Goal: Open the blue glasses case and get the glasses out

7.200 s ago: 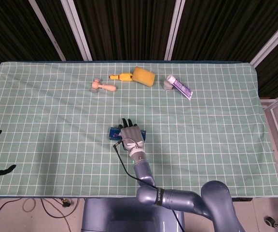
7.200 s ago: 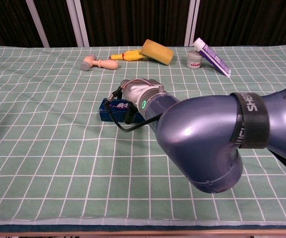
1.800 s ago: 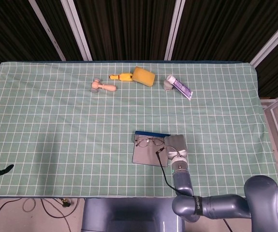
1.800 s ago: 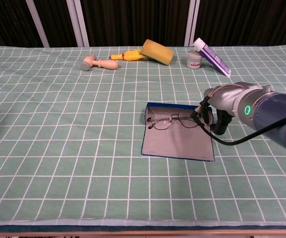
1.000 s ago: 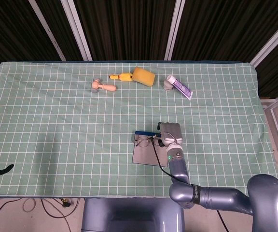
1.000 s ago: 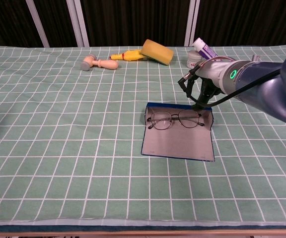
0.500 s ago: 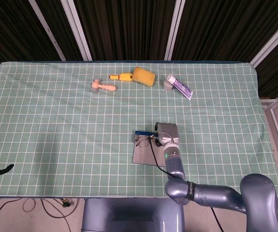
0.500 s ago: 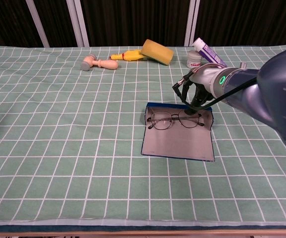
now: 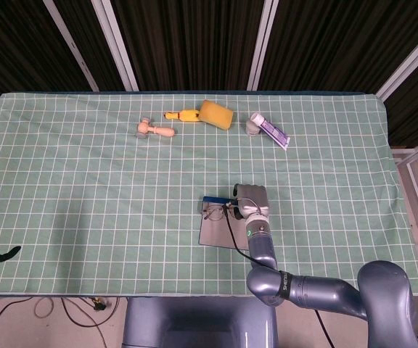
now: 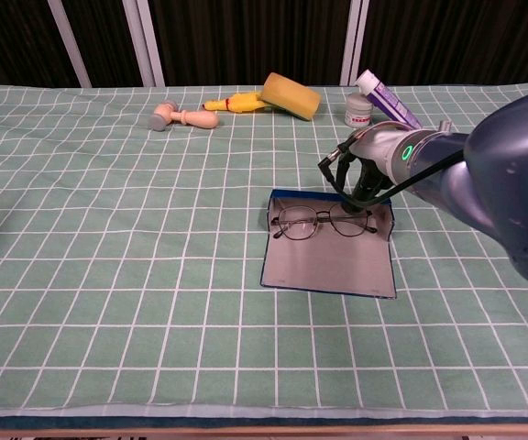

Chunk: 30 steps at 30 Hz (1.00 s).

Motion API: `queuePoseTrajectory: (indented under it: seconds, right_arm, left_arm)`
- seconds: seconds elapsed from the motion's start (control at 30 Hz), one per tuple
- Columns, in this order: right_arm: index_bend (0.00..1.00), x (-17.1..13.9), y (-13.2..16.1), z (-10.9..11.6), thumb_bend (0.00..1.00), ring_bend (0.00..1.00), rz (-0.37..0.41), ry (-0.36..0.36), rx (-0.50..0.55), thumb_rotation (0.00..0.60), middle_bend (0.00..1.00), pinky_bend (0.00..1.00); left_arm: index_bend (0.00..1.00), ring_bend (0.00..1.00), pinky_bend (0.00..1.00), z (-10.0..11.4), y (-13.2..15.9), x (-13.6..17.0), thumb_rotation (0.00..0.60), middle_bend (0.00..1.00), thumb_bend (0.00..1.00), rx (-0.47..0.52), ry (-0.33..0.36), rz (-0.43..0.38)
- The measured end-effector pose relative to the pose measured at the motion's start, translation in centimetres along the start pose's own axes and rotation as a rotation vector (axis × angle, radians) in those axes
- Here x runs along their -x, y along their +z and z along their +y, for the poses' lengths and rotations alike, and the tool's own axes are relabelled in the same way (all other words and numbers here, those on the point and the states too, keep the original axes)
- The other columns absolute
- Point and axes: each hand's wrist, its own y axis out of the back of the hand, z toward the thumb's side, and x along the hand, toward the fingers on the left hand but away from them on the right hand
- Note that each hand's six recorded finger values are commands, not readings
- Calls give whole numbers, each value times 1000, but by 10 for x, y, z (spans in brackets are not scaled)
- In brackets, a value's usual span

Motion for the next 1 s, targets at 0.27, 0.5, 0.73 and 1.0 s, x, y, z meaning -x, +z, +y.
queuePoseTrajectory:
  seconds: [0.27,0.5,0.73,1.0]
  right_arm:
    - [407,1,-2,-3,469,1000,-11,6,1,600,936,987]
    - [441,2,-3,-3,469,1000,-13,5,1,600,936,987]
    - [475,2,-4,-4,470,1000,-18,8,0,600,936,987]
    - [483,2,-3,-5,483,1000,-14,9,-3,600,936,987]
  left_arm:
    - [0,0,0,0,0,0,600,0,0,1,-1,0]
    - [0,0,0,0,0,0,600,0,0,3,-1,2]
    - [0,0,0,0,-1,0,600,0,0,4,-1,3]
    - [0,0,0,0,-1,0,600,0,0,3,-1,3]
